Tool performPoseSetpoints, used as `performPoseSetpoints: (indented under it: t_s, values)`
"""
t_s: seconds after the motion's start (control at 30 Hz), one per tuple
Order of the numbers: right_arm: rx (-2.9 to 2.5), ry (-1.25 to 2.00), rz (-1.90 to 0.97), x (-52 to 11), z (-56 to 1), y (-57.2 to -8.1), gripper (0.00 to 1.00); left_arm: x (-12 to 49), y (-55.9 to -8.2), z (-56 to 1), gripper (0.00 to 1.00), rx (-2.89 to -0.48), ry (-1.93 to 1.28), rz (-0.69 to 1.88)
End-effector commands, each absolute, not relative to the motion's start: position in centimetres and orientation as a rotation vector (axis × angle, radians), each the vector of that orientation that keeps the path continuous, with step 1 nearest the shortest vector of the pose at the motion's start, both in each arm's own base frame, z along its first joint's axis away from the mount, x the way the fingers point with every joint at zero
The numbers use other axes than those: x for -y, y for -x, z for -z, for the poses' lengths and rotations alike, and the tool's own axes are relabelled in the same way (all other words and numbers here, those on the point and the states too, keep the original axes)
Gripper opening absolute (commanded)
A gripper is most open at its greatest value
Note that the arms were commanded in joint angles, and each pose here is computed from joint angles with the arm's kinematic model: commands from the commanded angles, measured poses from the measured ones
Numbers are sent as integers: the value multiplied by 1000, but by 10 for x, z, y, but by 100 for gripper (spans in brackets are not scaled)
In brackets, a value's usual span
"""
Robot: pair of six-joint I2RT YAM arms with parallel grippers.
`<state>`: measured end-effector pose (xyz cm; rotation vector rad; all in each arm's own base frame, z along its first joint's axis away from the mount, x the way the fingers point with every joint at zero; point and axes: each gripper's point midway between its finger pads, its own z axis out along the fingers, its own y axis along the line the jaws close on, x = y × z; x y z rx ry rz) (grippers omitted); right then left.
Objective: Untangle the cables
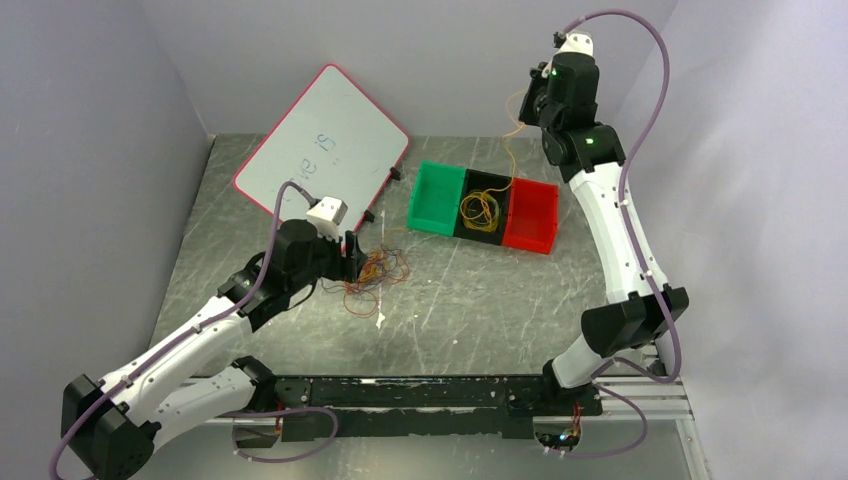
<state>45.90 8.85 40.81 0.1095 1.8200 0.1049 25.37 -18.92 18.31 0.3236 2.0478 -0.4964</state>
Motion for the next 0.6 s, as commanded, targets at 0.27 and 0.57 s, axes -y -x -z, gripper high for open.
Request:
performPoseSetpoints:
  t_s: [0.27,0.57]
  values:
    - [-1802,-76,-133,-90,-398,-486,0,184,-252,-182,70,-2057,-276,493]
    - [-1717,-72,-155,-90,-443,-487,0,180,-249,-179,70,-2066,-260,486]
